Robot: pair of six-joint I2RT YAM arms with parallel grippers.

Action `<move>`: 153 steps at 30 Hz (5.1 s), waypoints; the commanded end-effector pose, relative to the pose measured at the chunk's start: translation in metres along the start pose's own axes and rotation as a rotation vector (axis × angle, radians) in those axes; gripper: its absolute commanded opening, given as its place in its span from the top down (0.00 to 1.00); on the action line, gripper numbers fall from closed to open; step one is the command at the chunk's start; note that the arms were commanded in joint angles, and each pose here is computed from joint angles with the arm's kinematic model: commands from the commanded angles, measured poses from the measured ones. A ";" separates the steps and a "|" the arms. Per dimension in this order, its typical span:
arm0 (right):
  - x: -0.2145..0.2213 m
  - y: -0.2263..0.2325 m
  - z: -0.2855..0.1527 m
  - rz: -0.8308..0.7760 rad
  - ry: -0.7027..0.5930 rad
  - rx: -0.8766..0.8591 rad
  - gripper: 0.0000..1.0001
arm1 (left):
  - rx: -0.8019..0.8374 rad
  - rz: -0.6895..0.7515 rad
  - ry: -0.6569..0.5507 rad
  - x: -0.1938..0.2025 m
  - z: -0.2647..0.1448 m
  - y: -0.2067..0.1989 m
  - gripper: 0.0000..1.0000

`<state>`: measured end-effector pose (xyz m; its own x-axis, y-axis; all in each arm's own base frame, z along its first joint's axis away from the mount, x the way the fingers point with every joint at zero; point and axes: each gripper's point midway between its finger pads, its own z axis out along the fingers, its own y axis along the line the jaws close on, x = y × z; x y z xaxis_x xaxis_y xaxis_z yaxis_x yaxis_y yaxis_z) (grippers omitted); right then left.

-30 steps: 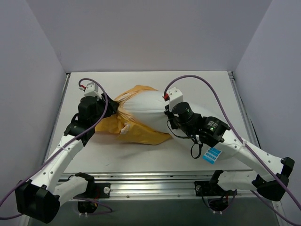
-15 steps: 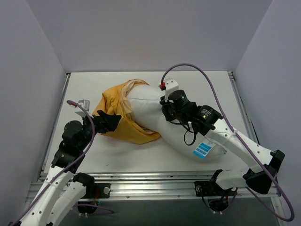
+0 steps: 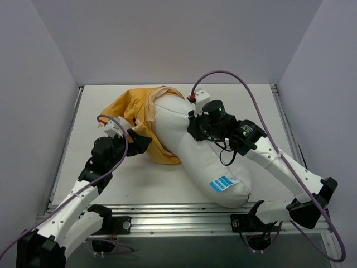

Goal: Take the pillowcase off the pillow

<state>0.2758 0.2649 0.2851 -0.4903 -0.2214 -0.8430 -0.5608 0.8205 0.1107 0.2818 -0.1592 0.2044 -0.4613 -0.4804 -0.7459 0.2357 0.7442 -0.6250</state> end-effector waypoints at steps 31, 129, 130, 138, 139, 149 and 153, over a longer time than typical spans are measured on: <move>-0.050 0.048 -0.154 -0.095 -0.200 -0.379 1.00 | -0.584 0.045 -0.705 -0.154 0.012 0.074 0.90; -0.174 -0.150 -0.178 0.008 -0.527 0.761 1.00 | -0.630 0.225 -0.262 -0.270 0.048 0.079 0.95; -0.174 -0.156 -0.176 -0.004 -0.515 0.787 1.00 | -0.613 0.220 -0.272 -0.263 0.037 0.075 0.95; -0.110 -0.175 -0.058 -0.099 -0.315 0.763 1.00 | -0.426 0.023 -0.118 -0.156 0.014 0.057 0.83; -0.098 -0.177 -0.045 -0.098 -0.288 0.758 1.00 | -0.411 0.012 -0.108 -0.146 0.007 0.054 0.83; 0.039 -0.122 0.106 0.026 -0.047 0.327 1.00 | -0.334 -0.099 0.152 -0.014 -0.046 0.062 0.73; 0.061 -0.106 0.124 0.085 0.004 0.238 0.81 | -0.282 -0.117 0.213 0.009 -0.066 0.051 0.54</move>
<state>0.3857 0.2031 0.1540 -0.5260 -0.2556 -0.8112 -0.3012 0.9479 -0.1034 0.2524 -0.0786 0.1739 -0.6041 -0.4945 -0.6249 -0.1245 0.8331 -0.5389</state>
